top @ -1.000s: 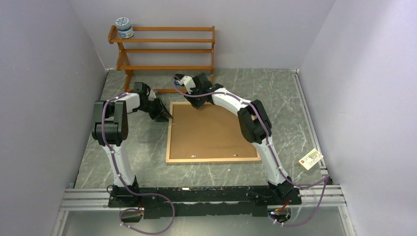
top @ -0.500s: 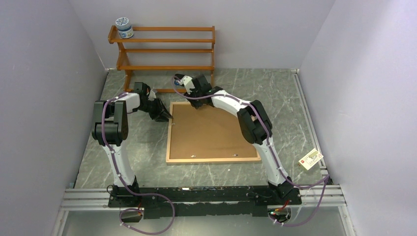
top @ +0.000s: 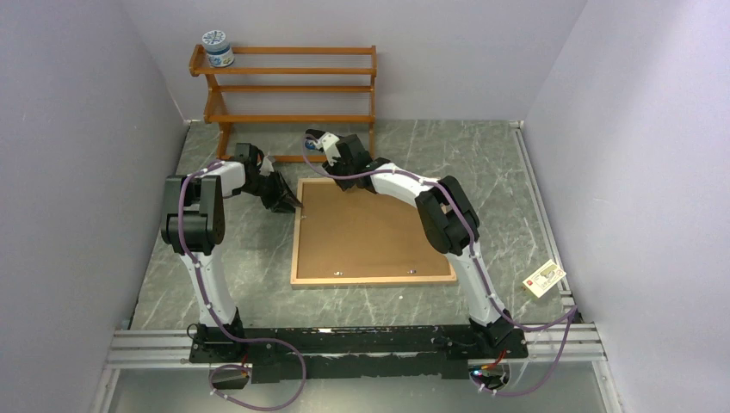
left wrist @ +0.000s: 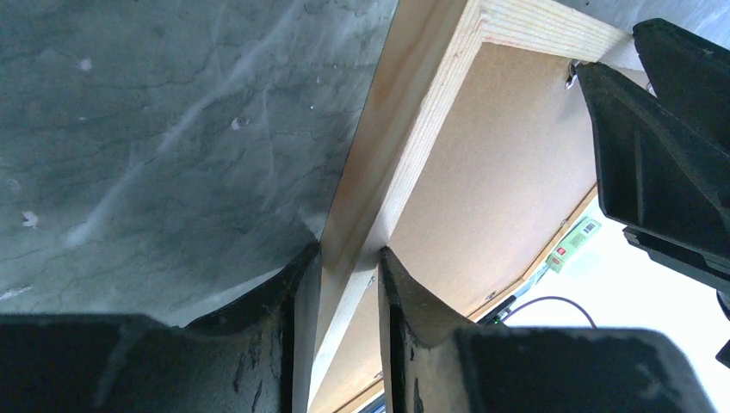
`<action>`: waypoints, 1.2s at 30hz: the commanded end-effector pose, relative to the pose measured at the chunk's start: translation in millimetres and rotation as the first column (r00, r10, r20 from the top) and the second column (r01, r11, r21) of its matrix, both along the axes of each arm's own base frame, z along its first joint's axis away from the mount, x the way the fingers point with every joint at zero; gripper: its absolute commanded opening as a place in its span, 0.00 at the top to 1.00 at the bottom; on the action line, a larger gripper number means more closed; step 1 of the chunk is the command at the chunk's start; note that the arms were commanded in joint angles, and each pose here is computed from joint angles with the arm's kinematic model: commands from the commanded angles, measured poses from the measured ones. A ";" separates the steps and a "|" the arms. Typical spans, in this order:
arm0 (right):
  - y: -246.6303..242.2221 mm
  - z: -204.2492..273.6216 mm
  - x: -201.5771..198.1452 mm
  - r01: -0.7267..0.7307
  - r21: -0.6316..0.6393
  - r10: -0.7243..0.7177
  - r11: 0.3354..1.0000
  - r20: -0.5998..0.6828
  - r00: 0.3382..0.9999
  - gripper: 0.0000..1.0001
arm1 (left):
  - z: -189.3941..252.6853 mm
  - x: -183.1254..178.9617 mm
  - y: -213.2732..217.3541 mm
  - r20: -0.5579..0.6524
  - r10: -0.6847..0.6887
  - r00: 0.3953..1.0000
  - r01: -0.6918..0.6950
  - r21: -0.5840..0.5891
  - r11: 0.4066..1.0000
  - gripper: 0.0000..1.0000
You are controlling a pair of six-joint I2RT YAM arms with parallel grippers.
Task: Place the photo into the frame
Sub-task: Install the photo frame at the center of the board.
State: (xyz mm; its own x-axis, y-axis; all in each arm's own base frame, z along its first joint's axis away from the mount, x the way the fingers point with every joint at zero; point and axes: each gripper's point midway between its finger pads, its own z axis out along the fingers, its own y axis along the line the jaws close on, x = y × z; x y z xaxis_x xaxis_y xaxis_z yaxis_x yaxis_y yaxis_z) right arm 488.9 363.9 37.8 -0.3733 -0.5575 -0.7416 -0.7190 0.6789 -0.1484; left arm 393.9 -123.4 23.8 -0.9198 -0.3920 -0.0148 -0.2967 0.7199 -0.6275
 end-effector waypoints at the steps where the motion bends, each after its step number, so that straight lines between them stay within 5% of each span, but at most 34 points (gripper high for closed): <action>1: -49.8 25.3 26.8 0.168 -0.070 -0.158 0.983 0.126 0.979 0.91 | -33.0 -23.4 14.6 -0.120 0.009 0.993 0.005 0.109 0.994 0.67; 4: -44.8 36.0 23.6 0.151 -0.037 -0.146 0.988 0.115 0.982 0.87 | -32.3 -22.6 15.7 -0.118 0.010 0.993 0.004 0.116 0.993 0.67; 10: -26.2 40.4 10.5 0.100 0.034 -0.100 0.994 0.012 0.995 0.52 | -28.6 -20.3 13.8 -0.109 0.010 0.994 0.002 0.104 0.995 0.66; 22: -0.8 32.0 -7.6 0.026 0.086 -0.023 0.996 -0.039 0.999 0.27 | -30.7 -21.5 11.8 -0.114 0.008 0.993 0.002 0.090 0.996 0.65; 30: 5.0 24.4 -0.5 0.050 0.045 -0.050 0.998 -0.006 0.999 0.27 | -32.2 -22.6 11.5 -0.119 0.007 0.993 0.003 0.087 0.996 0.65; 36: 0.2 9.2 2.1 0.054 -0.038 -0.053 0.998 0.023 0.998 0.43 | -33.2 -23.4 11.4 -0.121 0.007 0.993 0.003 0.086 0.996 0.65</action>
State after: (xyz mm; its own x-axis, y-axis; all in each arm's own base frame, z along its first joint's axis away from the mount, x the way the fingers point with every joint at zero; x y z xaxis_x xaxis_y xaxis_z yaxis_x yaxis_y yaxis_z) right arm 476.7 365.6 38.8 -0.4267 -0.5467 -0.7204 -0.7015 0.7028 -0.1179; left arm 393.7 -123.3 23.3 -0.9197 -0.3926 -0.0099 -0.3004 0.7195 -0.6262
